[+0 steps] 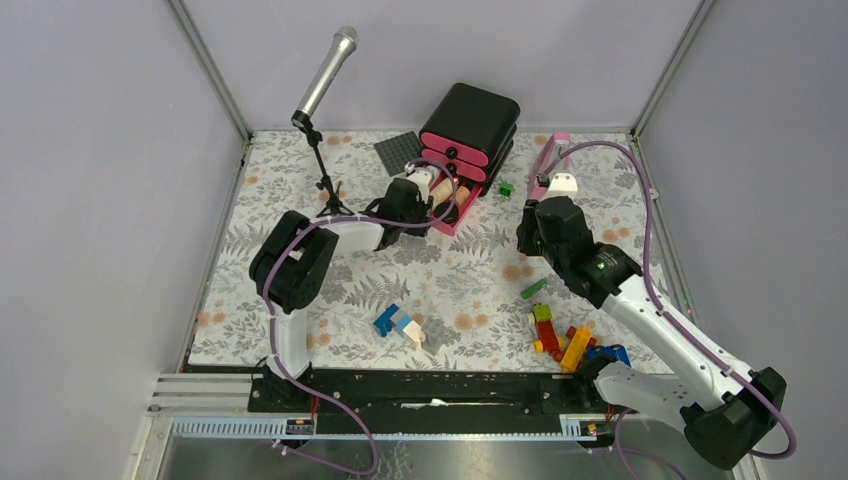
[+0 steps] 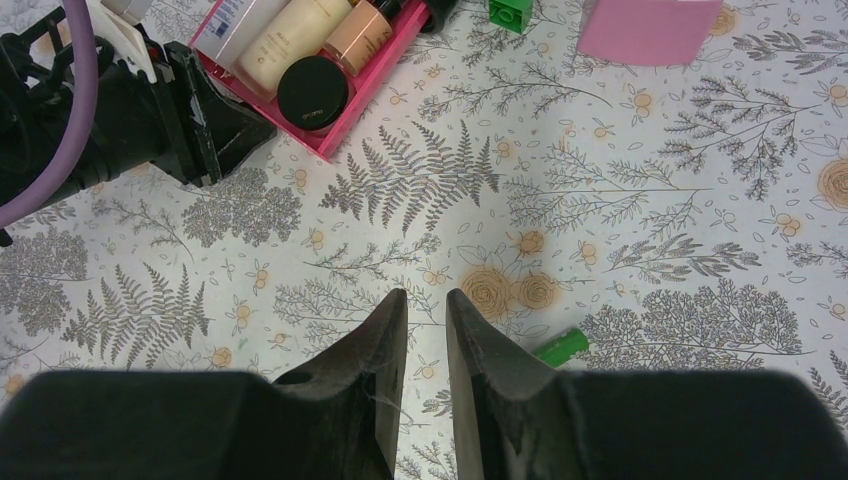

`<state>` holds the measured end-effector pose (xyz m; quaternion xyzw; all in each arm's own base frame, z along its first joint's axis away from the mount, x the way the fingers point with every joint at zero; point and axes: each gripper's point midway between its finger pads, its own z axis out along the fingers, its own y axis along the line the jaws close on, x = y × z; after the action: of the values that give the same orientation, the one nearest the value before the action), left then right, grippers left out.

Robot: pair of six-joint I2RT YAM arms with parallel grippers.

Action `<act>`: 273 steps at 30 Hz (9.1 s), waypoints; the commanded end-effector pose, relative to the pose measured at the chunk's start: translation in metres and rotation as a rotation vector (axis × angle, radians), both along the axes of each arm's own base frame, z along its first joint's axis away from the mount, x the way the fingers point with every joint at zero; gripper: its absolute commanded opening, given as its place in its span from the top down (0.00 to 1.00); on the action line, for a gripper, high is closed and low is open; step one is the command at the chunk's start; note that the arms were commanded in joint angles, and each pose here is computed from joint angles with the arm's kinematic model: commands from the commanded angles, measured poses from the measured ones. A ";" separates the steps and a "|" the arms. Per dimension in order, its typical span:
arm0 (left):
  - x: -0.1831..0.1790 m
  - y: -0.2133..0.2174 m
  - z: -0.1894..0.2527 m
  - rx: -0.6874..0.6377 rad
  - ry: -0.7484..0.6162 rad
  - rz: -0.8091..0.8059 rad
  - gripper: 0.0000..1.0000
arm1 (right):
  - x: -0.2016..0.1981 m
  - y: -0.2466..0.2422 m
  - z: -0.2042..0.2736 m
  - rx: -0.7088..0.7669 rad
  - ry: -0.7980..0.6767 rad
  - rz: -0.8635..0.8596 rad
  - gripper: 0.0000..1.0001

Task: Organize the makeup
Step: Close the drawer in the storage box, then open the drawer in the storage box.

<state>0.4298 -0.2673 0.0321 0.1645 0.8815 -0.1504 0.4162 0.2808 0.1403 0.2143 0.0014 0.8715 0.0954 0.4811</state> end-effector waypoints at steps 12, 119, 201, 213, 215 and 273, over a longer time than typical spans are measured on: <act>0.064 -0.029 0.111 -0.208 -0.288 0.058 1.00 | 0.002 -0.001 -0.002 -0.009 0.001 -0.007 0.72; 0.203 -0.063 0.184 -0.447 -0.973 0.153 0.96 | -0.007 -0.006 -0.054 -0.092 0.140 -0.005 0.71; 0.207 0.024 0.225 -0.450 -1.010 0.299 0.39 | -0.008 0.001 -0.067 -0.077 0.178 0.005 0.70; 0.143 0.051 0.234 -0.385 -1.036 0.277 0.36 | -0.010 0.001 -0.066 -0.073 0.174 0.010 0.70; 0.132 0.055 0.237 -0.379 -1.027 0.272 0.35 | -0.010 0.001 -0.066 -0.070 0.174 0.011 0.70; 0.158 -0.046 0.117 -0.389 -0.488 -0.240 0.31 | -0.016 0.000 -0.062 -0.042 0.178 0.005 0.65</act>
<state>0.5794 -0.3084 0.1228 0.2023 0.7132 -0.3086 0.5960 0.2658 0.1425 0.1491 -0.0111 0.9136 0.0768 0.3992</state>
